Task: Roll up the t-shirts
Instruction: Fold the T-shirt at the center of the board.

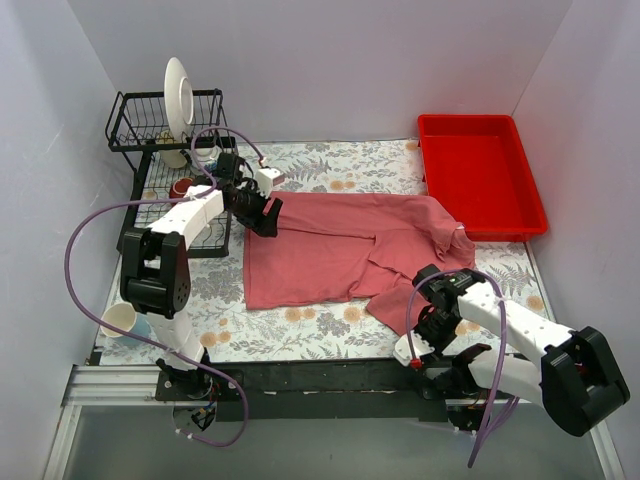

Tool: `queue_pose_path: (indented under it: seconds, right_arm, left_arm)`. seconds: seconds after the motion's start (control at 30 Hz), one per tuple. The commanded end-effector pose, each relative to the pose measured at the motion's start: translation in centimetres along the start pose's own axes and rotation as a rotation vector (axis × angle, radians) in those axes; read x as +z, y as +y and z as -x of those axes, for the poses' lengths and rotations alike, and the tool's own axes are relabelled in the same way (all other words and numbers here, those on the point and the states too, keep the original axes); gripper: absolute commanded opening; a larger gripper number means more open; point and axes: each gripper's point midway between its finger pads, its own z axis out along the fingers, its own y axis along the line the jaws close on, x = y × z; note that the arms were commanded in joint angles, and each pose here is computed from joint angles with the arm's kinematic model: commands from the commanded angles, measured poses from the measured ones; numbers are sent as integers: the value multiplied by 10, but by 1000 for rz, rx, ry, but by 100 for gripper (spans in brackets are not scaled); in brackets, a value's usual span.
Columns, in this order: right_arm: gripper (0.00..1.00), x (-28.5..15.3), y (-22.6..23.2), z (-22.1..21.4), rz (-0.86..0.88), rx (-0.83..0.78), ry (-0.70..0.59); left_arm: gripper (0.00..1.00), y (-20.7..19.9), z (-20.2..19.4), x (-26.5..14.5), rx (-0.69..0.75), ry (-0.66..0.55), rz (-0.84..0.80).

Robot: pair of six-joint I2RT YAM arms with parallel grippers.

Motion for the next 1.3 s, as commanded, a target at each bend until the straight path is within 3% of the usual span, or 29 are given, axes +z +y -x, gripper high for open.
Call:
queue_pose_path:
  seconds: [0.0, 0.07, 0.17, 0.3, 0.43, 0.5, 0.53, 0.7, 0.87, 1.0, 1.27]
  right_arm:
    - [17, 5, 0, 0, -11, 33, 1]
    - [8, 0, 5, 1, 5, 81, 7]
    - [1, -16, 3, 9, -27, 137, 2]
    - [1, -43, 7, 21, -118, 309, 2]
    - [1, -69, -4, 22, -288, 520, 21]
    - [1, -76, -7, 25, -335, 630, 4]
    - [1, -79, -11, 28, -372, 743, -21]
    - [1, -83, -29, 34, -469, 977, -111]
    - [1, -90, -44, 24, -556, 1039, -118]
    - [1, -100, -52, 22, -574, 1060, -122]
    - [1, -109, -65, 17, -591, 1092, -132]
  left_arm:
    - [69, -2, 17, -12, 37, -49, -20]
    - [69, -3, 19, -15, 64, -52, -28]
    - [70, -10, 17, -21, 112, -30, -70]
    - [69, -30, -3, -35, 207, 37, -167]
    - [68, -55, -62, -56, 333, 175, -261]
    - [68, -57, -80, -67, 455, 201, -247]
    - [68, -60, -96, -68, 473, 226, -255]
    - [66, -60, -117, -77, 602, 283, -273]
    - [64, -67, -158, -75, 710, 377, -329]
    - [64, -65, -155, -61, 802, 346, -276]
    - [64, -81, -137, -39, 796, 304, -267]
